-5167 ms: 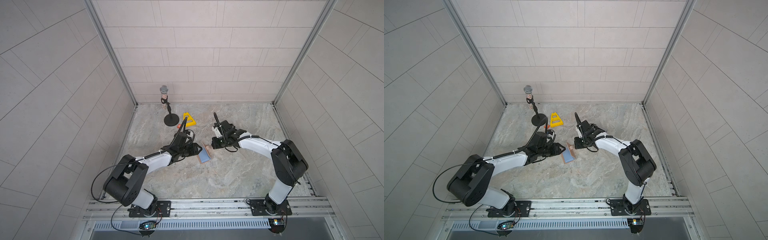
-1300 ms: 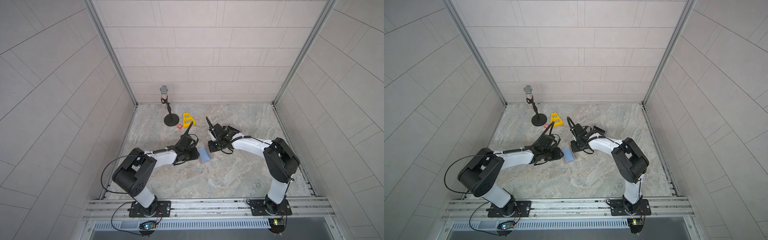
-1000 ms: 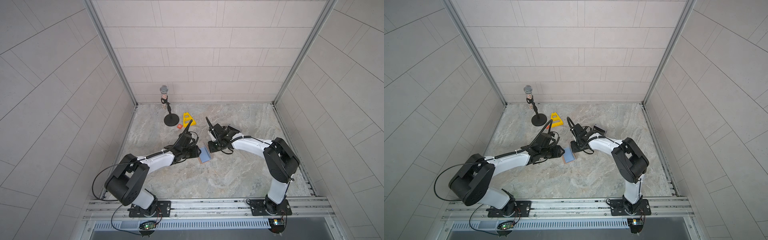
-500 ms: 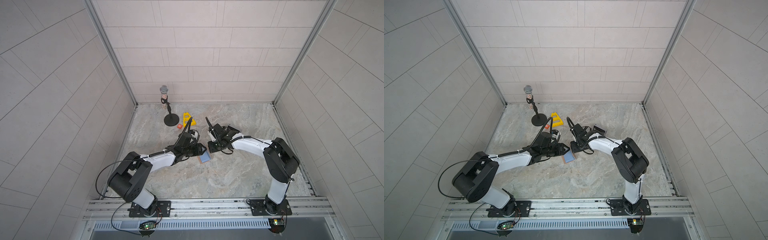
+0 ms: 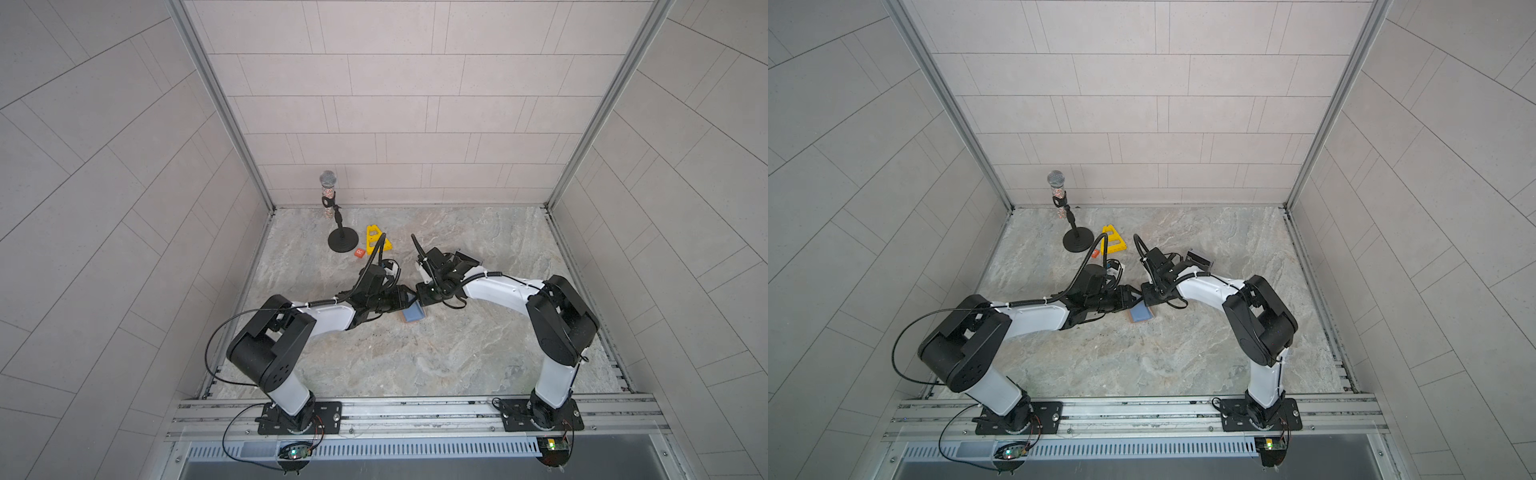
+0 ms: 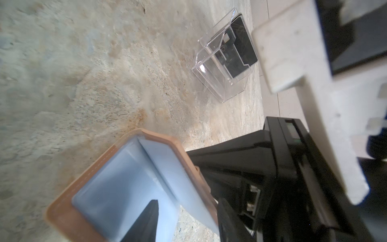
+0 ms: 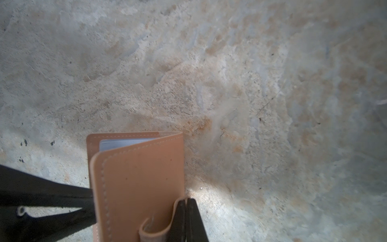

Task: Insert credit cards into a card holder
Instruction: Open the card holder at the center of the table.

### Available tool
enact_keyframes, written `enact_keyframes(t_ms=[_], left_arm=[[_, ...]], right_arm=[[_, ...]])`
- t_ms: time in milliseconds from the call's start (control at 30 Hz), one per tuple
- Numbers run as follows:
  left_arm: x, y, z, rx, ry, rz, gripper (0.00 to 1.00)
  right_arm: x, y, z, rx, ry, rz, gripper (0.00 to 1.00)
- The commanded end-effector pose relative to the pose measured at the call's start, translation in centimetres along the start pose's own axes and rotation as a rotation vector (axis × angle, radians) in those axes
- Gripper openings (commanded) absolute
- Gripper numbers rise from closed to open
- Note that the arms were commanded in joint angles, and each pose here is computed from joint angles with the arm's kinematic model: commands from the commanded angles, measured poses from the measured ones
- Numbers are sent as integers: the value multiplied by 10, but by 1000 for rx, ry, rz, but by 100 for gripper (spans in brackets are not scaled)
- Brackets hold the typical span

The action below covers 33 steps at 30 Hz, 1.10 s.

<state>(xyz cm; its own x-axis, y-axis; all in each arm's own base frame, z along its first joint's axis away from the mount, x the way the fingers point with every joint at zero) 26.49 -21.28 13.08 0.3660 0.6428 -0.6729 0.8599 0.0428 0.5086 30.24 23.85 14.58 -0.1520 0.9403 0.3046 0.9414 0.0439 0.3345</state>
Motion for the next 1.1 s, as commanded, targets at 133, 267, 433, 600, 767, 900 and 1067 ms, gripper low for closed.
enact_keyframes(t_ms=[133,267,433,600,767,900,1067], left_arm=[[13,-13,6,39,76,-28,48],[17,-16,4,50,111,-23,47],[16,-16,0,48,133,-8,42],[15,-16,-2,46,145,-1,42],[16,-16,-3,46,148,0,42],[15,-16,-6,31,155,6,44],[16,-16,-4,45,159,2,45]], right_arm=[[5,1,-3,0,22,-1,0],[3,1,-6,-11,4,0,0],[-2,2,-9,-27,-44,0,0],[-4,3,-12,-30,-54,2,0],[-3,3,-15,-36,-48,2,0],[-4,4,-17,-43,-56,4,0],[-4,3,-19,-45,-65,2,0]])
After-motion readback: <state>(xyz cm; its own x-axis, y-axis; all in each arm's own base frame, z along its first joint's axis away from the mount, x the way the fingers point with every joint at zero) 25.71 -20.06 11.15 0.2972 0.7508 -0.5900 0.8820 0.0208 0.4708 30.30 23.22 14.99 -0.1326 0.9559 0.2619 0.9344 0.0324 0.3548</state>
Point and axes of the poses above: each gripper's point midway between its finger pads, its own z axis out along the fingers, its own x axis along the line the jaws close on, y = z × x, the point moved 10 cm from there along -z, back along the fingers, and after that the axes turned 10 degrees about z, right-handed, at the moved point
